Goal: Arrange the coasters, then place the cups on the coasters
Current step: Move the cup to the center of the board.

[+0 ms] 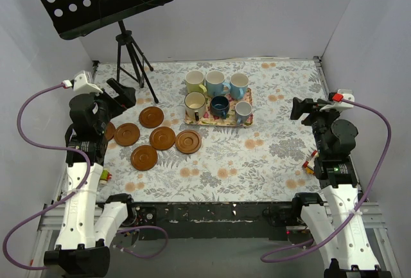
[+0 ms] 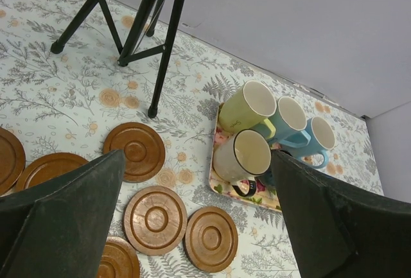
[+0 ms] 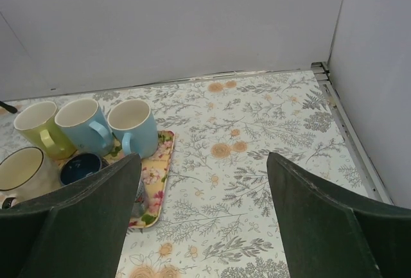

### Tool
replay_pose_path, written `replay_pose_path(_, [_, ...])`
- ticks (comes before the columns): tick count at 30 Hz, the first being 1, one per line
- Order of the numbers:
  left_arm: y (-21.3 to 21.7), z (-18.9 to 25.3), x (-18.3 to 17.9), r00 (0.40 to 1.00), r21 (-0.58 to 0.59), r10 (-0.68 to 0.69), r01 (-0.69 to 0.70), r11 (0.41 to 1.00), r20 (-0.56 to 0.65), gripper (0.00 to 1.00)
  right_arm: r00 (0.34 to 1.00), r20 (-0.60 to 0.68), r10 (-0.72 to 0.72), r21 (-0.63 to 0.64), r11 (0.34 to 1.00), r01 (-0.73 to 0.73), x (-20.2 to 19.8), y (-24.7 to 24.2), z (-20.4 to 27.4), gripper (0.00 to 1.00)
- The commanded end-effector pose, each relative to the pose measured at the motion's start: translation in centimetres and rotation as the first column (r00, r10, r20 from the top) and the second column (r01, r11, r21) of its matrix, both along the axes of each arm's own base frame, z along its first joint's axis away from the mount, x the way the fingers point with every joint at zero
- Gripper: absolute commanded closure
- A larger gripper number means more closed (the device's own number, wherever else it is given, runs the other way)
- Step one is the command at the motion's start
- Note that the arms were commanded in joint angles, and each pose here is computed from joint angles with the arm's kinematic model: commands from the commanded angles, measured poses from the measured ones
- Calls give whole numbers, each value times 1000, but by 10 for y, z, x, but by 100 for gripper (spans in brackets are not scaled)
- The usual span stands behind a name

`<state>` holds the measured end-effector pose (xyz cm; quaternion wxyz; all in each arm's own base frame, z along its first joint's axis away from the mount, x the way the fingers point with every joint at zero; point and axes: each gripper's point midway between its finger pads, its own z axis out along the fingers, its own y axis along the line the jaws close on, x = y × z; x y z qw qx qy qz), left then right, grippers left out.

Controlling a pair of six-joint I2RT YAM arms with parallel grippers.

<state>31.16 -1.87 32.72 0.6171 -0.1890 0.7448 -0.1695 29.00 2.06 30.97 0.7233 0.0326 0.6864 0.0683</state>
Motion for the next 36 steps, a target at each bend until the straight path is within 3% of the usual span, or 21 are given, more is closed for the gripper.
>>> replay_pose_path(1, [2,15,-5,1000,10,11,-11,1000,26,2,1000,14,-13,13,1000,13,-1,-2,6,12])
replay_pose_path(10, [7,11,4,1000,40,30,-31,999,2,2,1000,-1,25,16,1000,-25,-1,5,10,14])
replay_pose_path(12, [2,14,9,999,91,-27,24,996,32,2,999,-1,36,16,999,-36,-1,7,15,15])
replay_pose_path(17, [-4,25,31,992,178,-85,68,982,90,2,986,-107,127,20,992,-126,1,23,7,22])
replay_pose_path(23, [-17,31,50,972,173,-154,122,977,180,2,943,-233,239,53,971,-233,6,43,3,32])
replay_pose_path(27, [-20,15,59,969,194,-179,145,970,171,2,915,-292,280,65,960,-273,5,54,1,36])
replay_pose_path(36, [-40,-12,49,965,227,-229,197,954,124,2,829,-436,350,13,924,-383,2,148,-50,37])
